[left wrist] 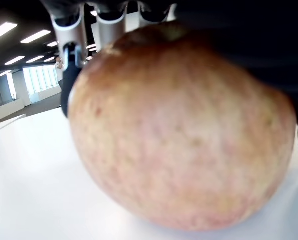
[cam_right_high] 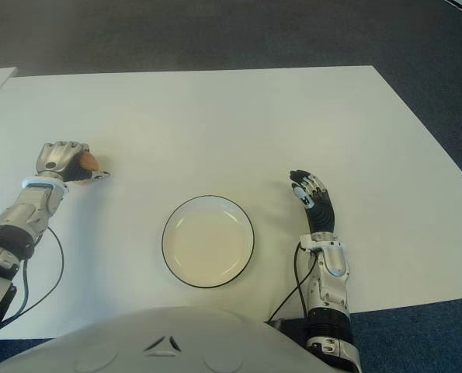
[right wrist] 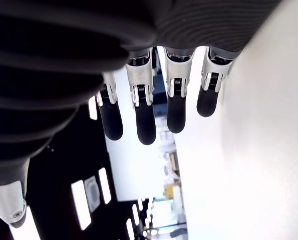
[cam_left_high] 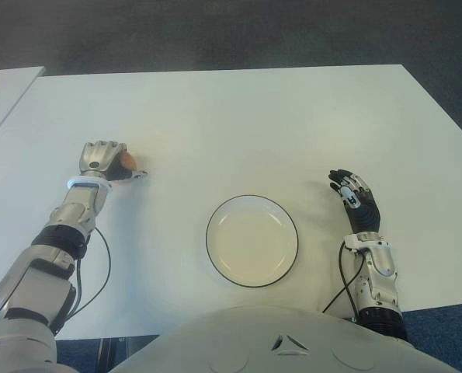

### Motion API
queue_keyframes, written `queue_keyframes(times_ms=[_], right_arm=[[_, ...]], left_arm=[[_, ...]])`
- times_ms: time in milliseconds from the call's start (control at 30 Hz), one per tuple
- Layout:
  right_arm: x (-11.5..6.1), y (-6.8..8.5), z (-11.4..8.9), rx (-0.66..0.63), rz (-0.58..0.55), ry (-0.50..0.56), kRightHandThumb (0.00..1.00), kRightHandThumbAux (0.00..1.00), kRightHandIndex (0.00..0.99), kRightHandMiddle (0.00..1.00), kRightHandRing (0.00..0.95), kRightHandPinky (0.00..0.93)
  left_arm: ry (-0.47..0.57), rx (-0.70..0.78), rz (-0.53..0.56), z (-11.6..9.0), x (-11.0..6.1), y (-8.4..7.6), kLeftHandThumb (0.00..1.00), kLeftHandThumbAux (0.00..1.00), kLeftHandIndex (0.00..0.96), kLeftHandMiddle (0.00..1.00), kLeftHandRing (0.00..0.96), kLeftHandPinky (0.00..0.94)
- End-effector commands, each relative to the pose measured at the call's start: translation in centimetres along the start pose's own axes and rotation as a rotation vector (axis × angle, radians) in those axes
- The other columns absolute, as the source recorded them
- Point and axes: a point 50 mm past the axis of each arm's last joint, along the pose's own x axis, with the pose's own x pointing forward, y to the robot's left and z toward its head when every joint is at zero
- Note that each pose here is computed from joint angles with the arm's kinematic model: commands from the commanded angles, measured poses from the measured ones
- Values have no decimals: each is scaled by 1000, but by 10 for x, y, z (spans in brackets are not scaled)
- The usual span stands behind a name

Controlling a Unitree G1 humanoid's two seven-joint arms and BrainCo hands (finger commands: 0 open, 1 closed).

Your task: Put the apples into the plate.

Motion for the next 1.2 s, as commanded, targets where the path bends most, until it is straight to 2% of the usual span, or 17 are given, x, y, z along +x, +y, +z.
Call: queue_keyframes(times_ms=[33,100,200,367,433,567,700,833,967,1100,1200], right_arm=[[-7,0,-15,19,-20,77,336,568,266,285,208,186],[-7,0,-15,19,-20,77,338,569,269,285,209,187],[-7,0,-16,22,-17,79,341,569,277,281,205,184],[-8,1,-17,21,-13,79,346,563,284,280,202,186],[-8,2,-17,17,-12,80,346,560,287,280,202,186],[-8,3,-18,12,-12,81,343,559,290,279,200,181],[-8,4,-18,5,-12,87,329,556,289,279,199,180],[-8,5,-19,3,-11,93,318,553,276,274,198,182],[-8,5,-19,6,-12,92,316,554,274,272,195,175],[-8,6,-19,5,-12,92,311,556,273,272,194,174],[-8,6,-19,3,-10,94,304,557,271,275,196,177]], left_arm=[[-26,-79,22,21,0,18,855,667,402,535,831,798],[-22,-89,32,23,-1,23,855,667,402,535,831,796],[-23,-167,106,30,-4,46,854,667,402,534,828,786],[-34,-230,170,34,-8,68,854,667,403,532,821,781],[-58,-239,202,38,-10,83,854,667,403,532,819,783],[-99,-245,244,45,-14,99,854,667,403,531,821,788],[-149,-264,285,52,-20,109,854,667,403,531,828,790],[-180,-262,299,59,-18,111,855,667,404,532,833,771],[-252,-243,346,79,-22,116,856,666,406,532,839,750],[-296,-227,371,90,-26,120,858,665,407,531,843,749],[-385,-226,397,110,-39,131,858,665,406,531,843,752]])
